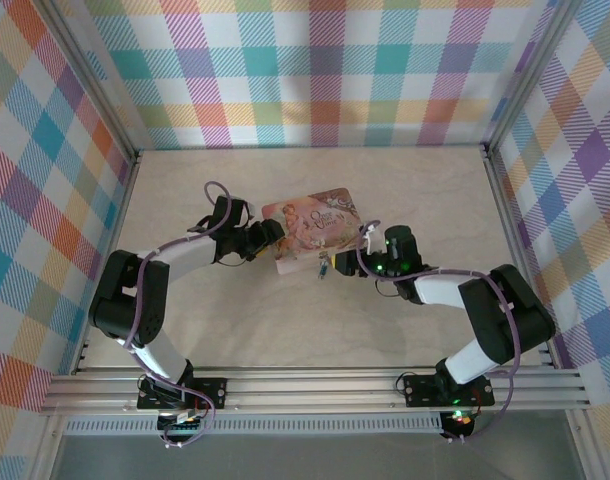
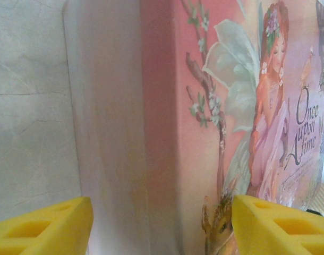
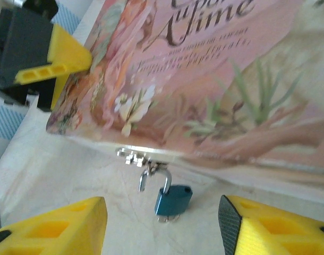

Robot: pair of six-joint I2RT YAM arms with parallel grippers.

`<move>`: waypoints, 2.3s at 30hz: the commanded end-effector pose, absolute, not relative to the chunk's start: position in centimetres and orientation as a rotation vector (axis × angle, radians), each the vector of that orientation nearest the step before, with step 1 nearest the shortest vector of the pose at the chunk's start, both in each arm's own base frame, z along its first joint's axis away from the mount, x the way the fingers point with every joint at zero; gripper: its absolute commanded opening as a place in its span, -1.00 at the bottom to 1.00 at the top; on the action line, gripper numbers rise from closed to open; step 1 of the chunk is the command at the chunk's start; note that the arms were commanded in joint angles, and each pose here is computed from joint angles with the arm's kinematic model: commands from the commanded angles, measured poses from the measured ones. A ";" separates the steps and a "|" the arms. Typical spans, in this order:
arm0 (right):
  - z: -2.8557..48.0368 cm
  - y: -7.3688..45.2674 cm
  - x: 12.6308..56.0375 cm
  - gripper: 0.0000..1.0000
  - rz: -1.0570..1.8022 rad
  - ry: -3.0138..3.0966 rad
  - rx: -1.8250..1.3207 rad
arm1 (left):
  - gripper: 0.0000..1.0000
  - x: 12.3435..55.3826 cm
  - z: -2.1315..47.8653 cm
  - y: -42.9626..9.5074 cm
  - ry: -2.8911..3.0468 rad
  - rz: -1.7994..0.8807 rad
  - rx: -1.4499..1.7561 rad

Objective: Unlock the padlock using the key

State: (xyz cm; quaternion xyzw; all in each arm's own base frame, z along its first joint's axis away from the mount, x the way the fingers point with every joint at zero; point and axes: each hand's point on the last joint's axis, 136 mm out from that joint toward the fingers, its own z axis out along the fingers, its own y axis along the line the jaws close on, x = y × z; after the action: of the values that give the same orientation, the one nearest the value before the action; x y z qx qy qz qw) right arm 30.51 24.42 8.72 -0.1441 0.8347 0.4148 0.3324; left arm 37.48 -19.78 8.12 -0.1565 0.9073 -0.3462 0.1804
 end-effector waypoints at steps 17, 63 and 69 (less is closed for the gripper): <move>7.9 28.0 30.0 0.08 1.220 2.026 -0.500 | 0.36 34.9 5.4 -19.3 2.681 -0.890 -0.499; 5.4 28.6 33.2 -0.57 1.274 2.040 -0.277 | 0.35 34.2 4.9 -19.4 2.696 -0.882 -0.532; 5.2 28.3 33.7 -0.65 1.249 2.045 -0.232 | 0.35 34.2 4.8 -19.3 2.697 -0.878 -0.533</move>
State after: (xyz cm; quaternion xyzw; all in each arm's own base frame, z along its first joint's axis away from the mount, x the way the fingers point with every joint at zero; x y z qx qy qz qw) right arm 33.11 28.36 5.15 -0.1146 0.7934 0.4826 0.3529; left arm 37.52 -19.80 8.09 -0.1758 0.9036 -0.3432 0.1868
